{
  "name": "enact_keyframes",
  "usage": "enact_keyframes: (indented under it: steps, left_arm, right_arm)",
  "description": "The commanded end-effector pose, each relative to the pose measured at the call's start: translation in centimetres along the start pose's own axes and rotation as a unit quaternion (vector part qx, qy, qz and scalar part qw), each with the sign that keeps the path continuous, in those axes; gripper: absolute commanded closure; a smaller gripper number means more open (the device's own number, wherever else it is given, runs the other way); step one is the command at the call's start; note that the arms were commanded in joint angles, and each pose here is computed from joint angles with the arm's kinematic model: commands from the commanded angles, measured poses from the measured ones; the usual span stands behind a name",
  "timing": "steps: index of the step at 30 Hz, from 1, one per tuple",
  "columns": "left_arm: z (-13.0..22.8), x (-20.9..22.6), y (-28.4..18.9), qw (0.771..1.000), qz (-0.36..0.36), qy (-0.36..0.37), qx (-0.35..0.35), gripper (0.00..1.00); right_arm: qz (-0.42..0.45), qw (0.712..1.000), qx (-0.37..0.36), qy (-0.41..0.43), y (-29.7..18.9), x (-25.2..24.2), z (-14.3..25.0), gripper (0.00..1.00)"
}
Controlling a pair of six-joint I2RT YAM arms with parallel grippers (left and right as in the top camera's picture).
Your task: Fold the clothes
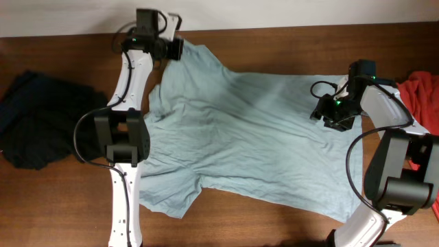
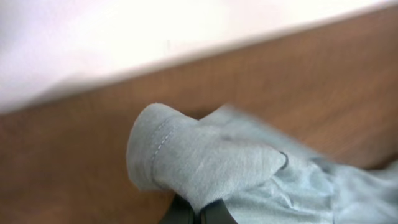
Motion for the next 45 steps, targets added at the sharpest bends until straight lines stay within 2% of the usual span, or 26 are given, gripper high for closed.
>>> enact_keyframes:
  steps: [1, 3, 4, 5, 6, 10, 12, 15, 18, 22, 27, 31, 38, 39, 42, 43, 45]
  left_arm:
    - [-3.3, -1.2, -1.4, 0.999, 0.009, -0.001, -0.047, 0.98]
    - [-2.5, -1.2, -0.9, 0.999, 0.009, -0.004, -0.033, 0.73]
    - [-1.6, -1.1, -0.5, 1.0, 0.006, -0.008, -0.018, 0.54]
    - [-0.7, -1.0, -0.1, 1.0, -0.002, -0.011, -0.003, 0.46]
    - [0.8, -0.1, 0.3, 0.999, -0.026, -0.019, 0.023, 0.4]
    - [4.1, 3.4, -0.4, 0.989, -0.114, -0.03, 0.087, 0.28]
    - [6.4, 6.0, -1.8, 0.977, -0.158, -0.048, 0.135, 0.28]
    - [8.6, 8.1, -3.4, 0.966, -0.171, -0.075, 0.177, 0.3]
    - [9.4, 10.0, -4.5, 0.961, -0.178, -0.094, 0.19, 0.33]
    - [10.8, 10.5, -4.0, 0.962, -0.133, -0.125, 0.201, 0.55]
    - [13.9, 8.6, -1.8, 0.96, -0.055, -0.135, 0.238, 0.63]
    - [14.2, 8.5, -1.7, 0.959, -0.049, -0.136, 0.242, 0.62]
    - [13.6, 7.3, -2.0, 0.959, 0.014, -0.163, 0.23, 0.61]
    - [13.7, 7.5, -2.1, 0.958, 0.016, -0.167, 0.231, 0.57]
    - [14.0, 7.8, -2.4, 0.956, 0.014, -0.173, 0.237, 0.56]
    - [14.1, 7.8, -2.5, 0.956, 0.016, -0.167, 0.24, 0.6]
    - [14.3, 7.4, -2.5, 0.957, 0.021, -0.154, 0.245, 0.78]
  right_arm:
    - [-0.007, 1.0, -0.008, -0.002, -0.4, 0.1, -0.5, 0.46]
    - [-0.007, 1.0, -0.008, -0.002, -0.4, 0.1, -0.5, 0.46]
    - [-0.007, 1.0, -0.008, -0.002, -0.4, 0.1, -0.5, 0.46]
    - [-0.007, 1.0, -0.008, -0.002, -0.4, 0.1, -0.5, 0.46]
    - [-0.007, 1.0, -0.008, -0.002, -0.4, 0.1, -0.5, 0.46]
    - [0.007, 1.0, -0.008, -0.002, -0.4, -0.4, -0.4, 0.45]
    - [0.037, 0.999, -0.007, 0.004, -0.4, -1.4, -0.3, 0.44]
    - [0.054, 0.998, -0.001, 0.011, -0.1, -2.0, -0.1, 0.44]
    - [0.055, 0.998, 0.005, 0.013, 0.4, -2.1, 0.0, 0.44]
    - [0.059, 0.998, 0.019, 0.019, 1.4, -2.6, 0.3, 0.45]
    - [0.063, 0.997, 0.02, 0.032, 1.7, -2.8, 0.3, 0.49]
    - [0.063, 0.997, 0.02, 0.032, 1.7, -2.8, 0.3, 0.49]
    - [0.063, 0.997, 0.019, 0.032, 1.7, -2.8, 0.2, 0.49]
    - [0.063, 0.997, 0.019, 0.032, 1.7, -2.8, 0.2, 0.49]
    - [0.063, 0.997, 0.019, 0.032, 1.7, -2.8, 0.2, 0.49]
    - [0.063, 0.997, 0.019, 0.032, 1.7, -2.8, 0.2, 0.49]
    - [0.066, 0.997, 0.019, 0.032, 1.7, -2.9, 0.2, 0.49]
Point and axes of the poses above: each gripper's point midway between its finger pads, its own y axis out along the fingers, its own x axis along the line the jaws close on, z = x × y, the point moved 1 cm from there along -y, back along the fingers, and after that the axes turned 7 degrees about -y, right-handed, at the moved point
